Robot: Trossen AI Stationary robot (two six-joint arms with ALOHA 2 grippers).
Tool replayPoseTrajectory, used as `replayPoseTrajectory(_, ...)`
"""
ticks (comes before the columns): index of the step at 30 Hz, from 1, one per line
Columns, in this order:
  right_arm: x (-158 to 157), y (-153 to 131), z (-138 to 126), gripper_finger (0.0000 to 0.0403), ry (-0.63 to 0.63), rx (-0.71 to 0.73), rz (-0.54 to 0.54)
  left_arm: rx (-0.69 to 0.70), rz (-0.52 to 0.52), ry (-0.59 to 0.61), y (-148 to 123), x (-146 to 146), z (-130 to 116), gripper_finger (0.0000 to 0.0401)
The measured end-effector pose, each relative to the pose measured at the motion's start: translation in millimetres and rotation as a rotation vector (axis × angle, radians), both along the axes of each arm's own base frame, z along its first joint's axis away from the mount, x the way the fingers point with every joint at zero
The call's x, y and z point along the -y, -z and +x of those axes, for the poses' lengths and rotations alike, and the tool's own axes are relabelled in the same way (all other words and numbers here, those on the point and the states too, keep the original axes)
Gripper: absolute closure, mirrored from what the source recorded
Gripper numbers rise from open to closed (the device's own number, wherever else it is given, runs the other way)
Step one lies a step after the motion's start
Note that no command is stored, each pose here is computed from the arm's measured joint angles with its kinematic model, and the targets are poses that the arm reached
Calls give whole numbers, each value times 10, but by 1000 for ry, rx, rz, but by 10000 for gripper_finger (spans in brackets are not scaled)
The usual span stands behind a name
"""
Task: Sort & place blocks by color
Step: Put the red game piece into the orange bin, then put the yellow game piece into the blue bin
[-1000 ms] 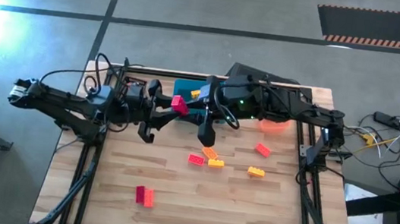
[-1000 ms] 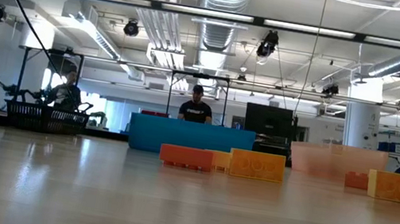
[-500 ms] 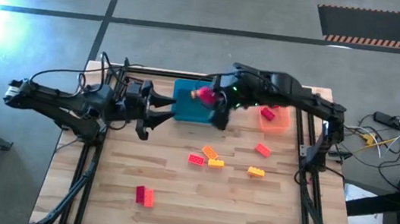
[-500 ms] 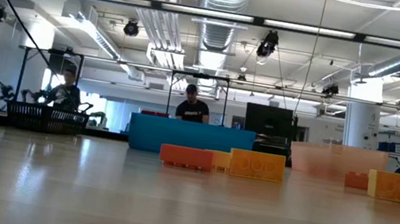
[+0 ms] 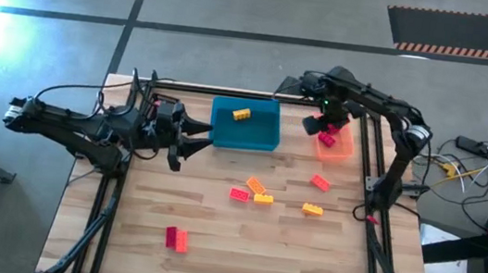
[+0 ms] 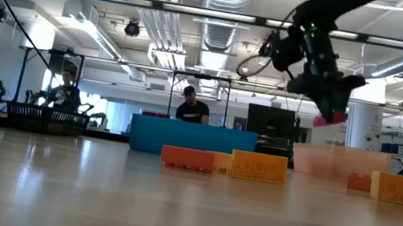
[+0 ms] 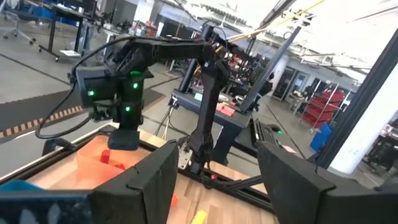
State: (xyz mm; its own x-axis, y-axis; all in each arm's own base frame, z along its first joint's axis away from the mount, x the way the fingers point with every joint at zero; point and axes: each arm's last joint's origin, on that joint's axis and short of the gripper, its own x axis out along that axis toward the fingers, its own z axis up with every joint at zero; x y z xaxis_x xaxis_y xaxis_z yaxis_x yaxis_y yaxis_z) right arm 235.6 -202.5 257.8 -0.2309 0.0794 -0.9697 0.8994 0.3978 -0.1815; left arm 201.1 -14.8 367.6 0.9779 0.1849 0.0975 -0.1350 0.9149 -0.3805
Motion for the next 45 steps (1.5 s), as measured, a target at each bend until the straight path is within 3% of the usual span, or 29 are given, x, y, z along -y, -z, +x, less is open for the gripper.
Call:
replayPoseTrajectory(3,76,141,-113,261,19,19,-4,6,-1,0,-6,0,0,197)
replayPoseTrajectory(6,100,210,-152,214,21,24,1,2,-1,0,1,1,7,197)
replayPoseTrajectory(10,94,164,-156,167,27,33,-10,-7,-9,1,17,3,23,197)
replayPoseTrajectory(13,31,19,-119,154,21,64,-42,-21,-51,5,75,8,71,197)
replayPoseTrajectory(20,-511,-561,-2,158,-63,296,-213,-245,-208,24,418,72,264,198)
replayPoseTrajectory(27,-1100,-932,56,175,-163,656,-507,-531,-234,121,863,265,534,198)
replayPoseTrajectory(31,-1229,-1029,-6,181,-240,783,-557,-675,-374,233,1020,368,678,199)
replayPoseTrajectory(35,-1272,-1050,-99,184,-290,824,-553,-709,-459,252,987,421,778,199)
replayPoseTrajectory(39,-1303,-1101,-186,184,-350,843,-565,-690,-403,272,826,430,921,199)
replayPoseTrajectory(45,-1309,-1198,-223,184,-425,893,-624,-792,-199,298,629,298,1215,199)
